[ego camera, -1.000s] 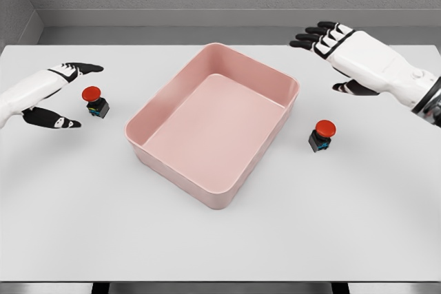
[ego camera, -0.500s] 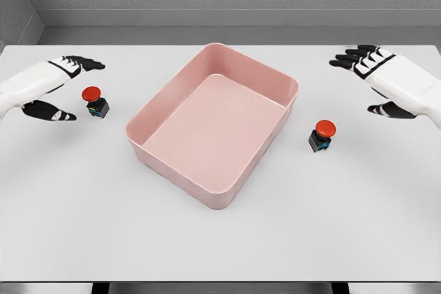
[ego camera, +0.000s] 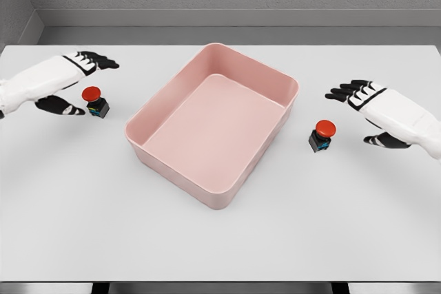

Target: Put the industrial switch in the basket with both arms

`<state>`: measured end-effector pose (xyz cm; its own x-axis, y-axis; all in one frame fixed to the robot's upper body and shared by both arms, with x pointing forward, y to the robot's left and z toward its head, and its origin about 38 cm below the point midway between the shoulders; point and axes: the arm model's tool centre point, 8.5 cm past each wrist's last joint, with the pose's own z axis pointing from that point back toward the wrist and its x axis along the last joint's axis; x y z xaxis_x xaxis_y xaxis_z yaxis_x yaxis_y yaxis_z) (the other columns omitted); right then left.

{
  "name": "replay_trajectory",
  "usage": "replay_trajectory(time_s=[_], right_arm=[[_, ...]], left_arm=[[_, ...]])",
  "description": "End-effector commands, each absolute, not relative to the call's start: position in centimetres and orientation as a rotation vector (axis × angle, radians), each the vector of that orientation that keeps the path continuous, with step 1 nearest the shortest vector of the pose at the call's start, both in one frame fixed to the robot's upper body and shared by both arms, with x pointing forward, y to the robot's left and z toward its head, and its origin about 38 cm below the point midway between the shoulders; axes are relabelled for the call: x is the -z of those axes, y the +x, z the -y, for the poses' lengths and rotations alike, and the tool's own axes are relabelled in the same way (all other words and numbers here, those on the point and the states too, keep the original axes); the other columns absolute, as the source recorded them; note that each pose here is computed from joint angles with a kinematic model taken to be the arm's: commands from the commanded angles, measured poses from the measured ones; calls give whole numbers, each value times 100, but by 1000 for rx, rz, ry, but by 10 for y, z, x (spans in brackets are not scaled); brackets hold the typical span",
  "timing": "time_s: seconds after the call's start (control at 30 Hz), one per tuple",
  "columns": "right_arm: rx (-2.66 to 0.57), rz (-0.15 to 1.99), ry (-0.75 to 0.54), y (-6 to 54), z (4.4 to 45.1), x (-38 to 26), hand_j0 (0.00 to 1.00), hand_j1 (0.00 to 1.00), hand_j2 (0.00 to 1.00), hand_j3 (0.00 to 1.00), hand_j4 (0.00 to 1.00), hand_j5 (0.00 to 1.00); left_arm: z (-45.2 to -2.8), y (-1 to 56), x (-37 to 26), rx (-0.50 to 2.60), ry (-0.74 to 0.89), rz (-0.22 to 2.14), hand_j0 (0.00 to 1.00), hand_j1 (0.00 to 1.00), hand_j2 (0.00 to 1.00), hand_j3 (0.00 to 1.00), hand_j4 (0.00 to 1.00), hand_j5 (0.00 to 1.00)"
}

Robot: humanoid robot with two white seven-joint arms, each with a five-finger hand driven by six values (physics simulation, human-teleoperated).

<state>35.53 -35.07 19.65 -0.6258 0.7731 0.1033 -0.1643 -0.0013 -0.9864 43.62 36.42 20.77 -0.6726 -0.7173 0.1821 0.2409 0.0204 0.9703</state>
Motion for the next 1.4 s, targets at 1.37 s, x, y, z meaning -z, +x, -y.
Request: replay_trajectory(time_s=[1.37], right_arm=[[-1625, 1449, -551, 363, 309, -146, 100, 100, 100, 100, 100, 100]], left_arm=[[-359, 464, -182, 1862, 502, 1425, 100, 100, 100, 100, 100, 100]])
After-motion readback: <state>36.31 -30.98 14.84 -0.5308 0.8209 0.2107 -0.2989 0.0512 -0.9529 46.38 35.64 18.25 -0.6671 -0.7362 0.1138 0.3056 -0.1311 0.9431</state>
